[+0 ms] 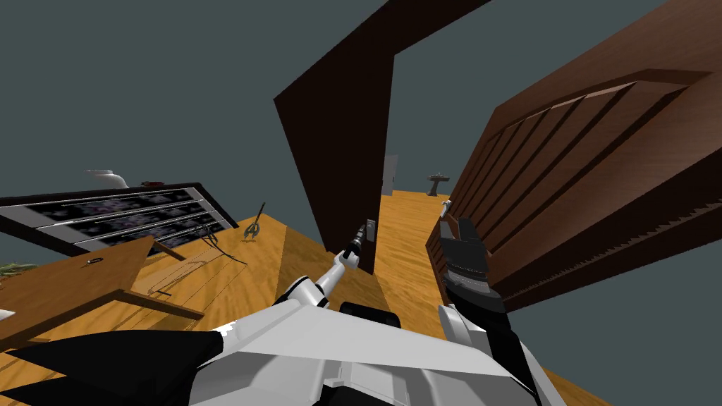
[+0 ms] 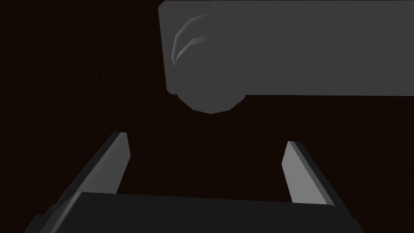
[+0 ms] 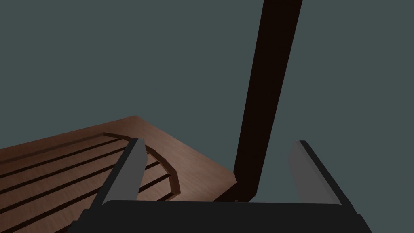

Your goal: Push the door open

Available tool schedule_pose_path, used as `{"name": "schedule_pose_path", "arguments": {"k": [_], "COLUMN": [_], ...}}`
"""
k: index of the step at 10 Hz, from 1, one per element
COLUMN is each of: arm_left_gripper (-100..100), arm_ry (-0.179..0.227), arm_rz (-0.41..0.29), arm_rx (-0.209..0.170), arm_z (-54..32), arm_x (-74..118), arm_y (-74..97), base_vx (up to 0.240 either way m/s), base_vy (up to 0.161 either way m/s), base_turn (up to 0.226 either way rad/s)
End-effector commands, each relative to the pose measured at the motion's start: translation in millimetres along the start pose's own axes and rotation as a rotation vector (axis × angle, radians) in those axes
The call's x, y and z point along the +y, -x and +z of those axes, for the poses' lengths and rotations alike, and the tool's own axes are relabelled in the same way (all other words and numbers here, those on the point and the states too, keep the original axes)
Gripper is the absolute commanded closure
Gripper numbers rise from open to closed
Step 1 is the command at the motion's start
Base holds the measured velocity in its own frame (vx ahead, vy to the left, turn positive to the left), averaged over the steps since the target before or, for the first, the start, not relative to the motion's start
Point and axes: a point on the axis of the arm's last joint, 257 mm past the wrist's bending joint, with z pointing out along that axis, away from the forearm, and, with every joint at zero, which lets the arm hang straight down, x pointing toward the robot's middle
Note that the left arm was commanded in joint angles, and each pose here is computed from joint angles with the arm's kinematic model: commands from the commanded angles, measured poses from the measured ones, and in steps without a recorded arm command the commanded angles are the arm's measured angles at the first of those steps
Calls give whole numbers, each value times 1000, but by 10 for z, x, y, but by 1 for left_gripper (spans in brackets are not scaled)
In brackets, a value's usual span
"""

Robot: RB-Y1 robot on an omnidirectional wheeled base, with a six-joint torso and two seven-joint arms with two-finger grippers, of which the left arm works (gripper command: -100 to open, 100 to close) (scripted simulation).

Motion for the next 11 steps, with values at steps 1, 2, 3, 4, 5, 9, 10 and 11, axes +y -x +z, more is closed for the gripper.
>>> {"name": "schedule_pose_path", "arguments": {"k": [1, 2, 3, 4, 5, 9, 10, 11], "arm_left_gripper": [-100, -100, -100, -100, 100, 100, 100, 100], "arm_ry": [-1, -3, -5, -4, -4, -4, -4, -4], "arm_rz": [-14, -34, -50, -40, -40, -40, -40, -29], "arm_rx": [3, 9, 15, 12, 12, 12, 12, -9], "arm_z": [11, 20, 26, 17, 17, 17, 17, 20], "arm_x": [-8, -24, -39, -27, -27, -27, -27, -25], "arm_y": [-63, -179, -277, -215, -215, -215, -215, -58], "base_vx": [204, 197, 175, 75, -5, -14, 0, 108], "base_vy": [-37, -38, -58, -27, 4, 5, 0, -55], "base_turn": [-18, -26, -18, 1, 7, -5, 0, 6]}}
